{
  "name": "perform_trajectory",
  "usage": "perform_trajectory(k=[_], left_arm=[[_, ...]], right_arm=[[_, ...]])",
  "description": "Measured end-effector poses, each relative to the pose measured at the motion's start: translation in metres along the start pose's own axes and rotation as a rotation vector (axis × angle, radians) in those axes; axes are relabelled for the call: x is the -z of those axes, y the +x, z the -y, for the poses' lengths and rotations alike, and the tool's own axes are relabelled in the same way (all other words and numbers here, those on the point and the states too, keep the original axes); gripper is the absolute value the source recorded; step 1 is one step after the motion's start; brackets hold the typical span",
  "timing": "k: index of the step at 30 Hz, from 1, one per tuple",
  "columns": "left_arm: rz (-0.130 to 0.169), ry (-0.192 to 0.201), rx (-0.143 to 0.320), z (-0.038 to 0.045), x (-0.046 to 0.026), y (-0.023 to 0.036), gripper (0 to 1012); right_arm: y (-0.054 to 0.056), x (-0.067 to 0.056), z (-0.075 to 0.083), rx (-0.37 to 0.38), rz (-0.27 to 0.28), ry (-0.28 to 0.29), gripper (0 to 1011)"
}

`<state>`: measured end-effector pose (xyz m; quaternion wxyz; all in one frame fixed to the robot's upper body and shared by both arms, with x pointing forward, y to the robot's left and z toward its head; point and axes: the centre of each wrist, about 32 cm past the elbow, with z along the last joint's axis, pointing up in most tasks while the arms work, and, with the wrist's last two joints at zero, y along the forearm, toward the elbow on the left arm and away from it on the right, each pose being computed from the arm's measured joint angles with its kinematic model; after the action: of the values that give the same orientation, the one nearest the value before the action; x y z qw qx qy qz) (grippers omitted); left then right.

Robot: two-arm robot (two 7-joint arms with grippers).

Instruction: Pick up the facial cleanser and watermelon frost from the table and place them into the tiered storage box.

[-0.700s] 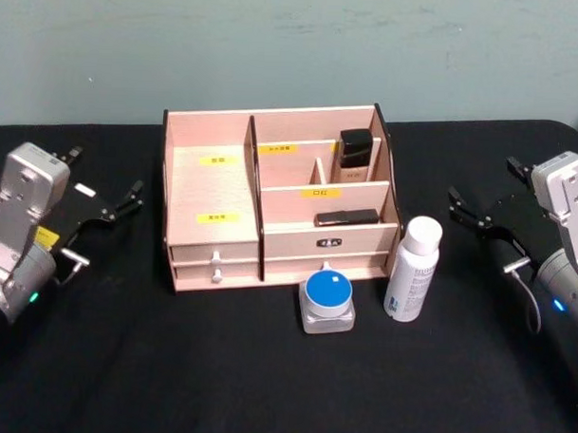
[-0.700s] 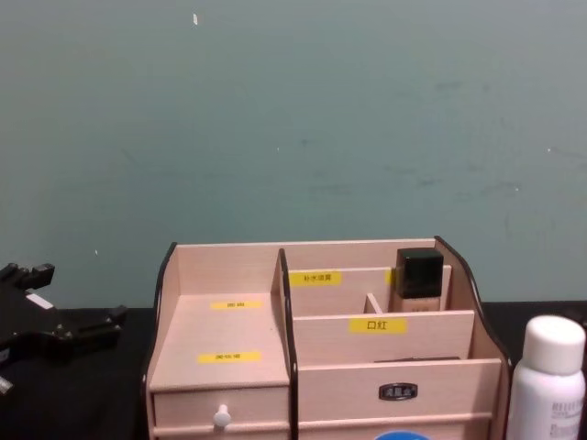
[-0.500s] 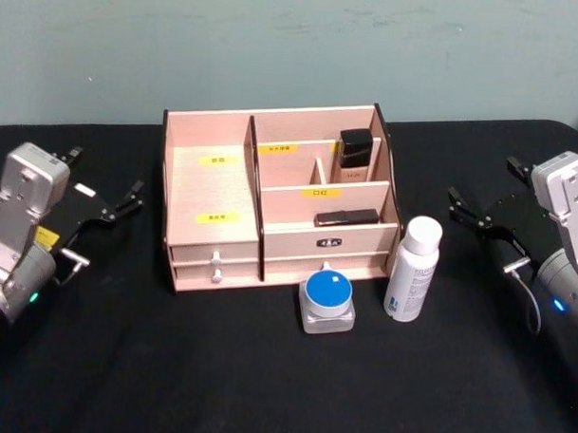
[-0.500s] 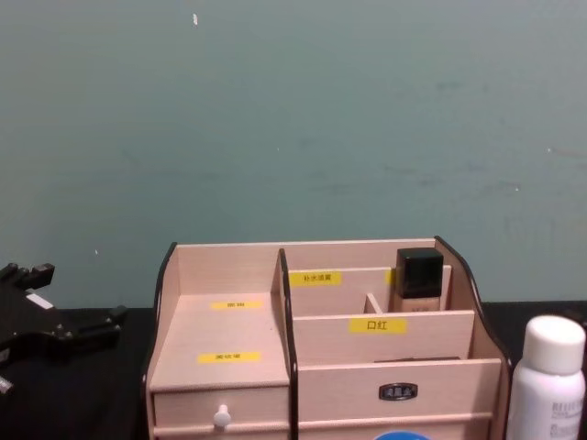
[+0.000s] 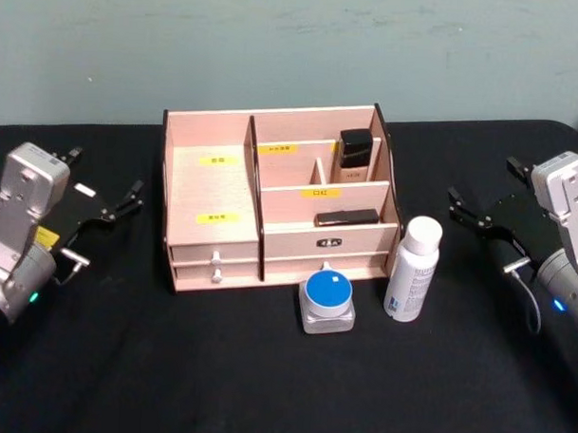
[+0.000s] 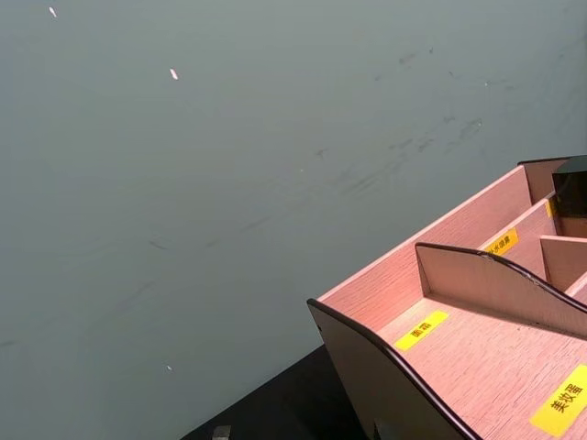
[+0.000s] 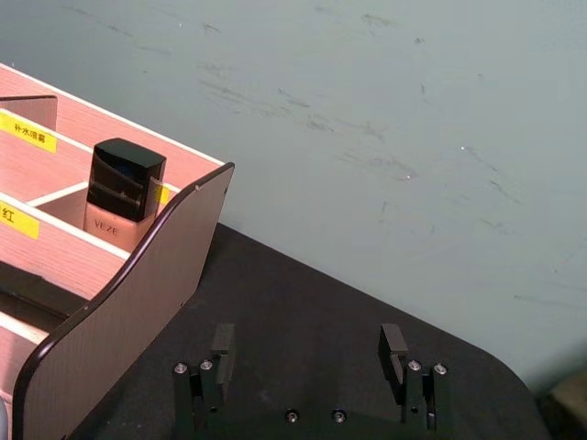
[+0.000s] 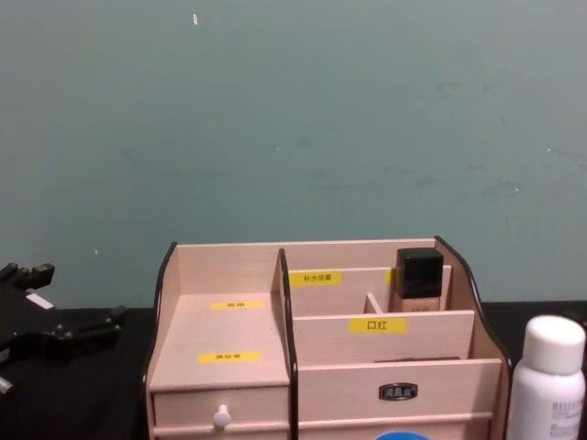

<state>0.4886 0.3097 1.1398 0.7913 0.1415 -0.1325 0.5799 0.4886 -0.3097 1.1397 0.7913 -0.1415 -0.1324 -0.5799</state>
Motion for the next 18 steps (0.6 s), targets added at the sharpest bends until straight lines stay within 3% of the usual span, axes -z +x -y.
perform_trajectory(k=[18], left_arm=[[0.000, 0.000, 0.000, 0.0000, 0.0000, 0.0000, 1010]], right_arm=[[0.0000, 0.0000, 0.0000, 0.000, 0.000, 0.000, 1002]])
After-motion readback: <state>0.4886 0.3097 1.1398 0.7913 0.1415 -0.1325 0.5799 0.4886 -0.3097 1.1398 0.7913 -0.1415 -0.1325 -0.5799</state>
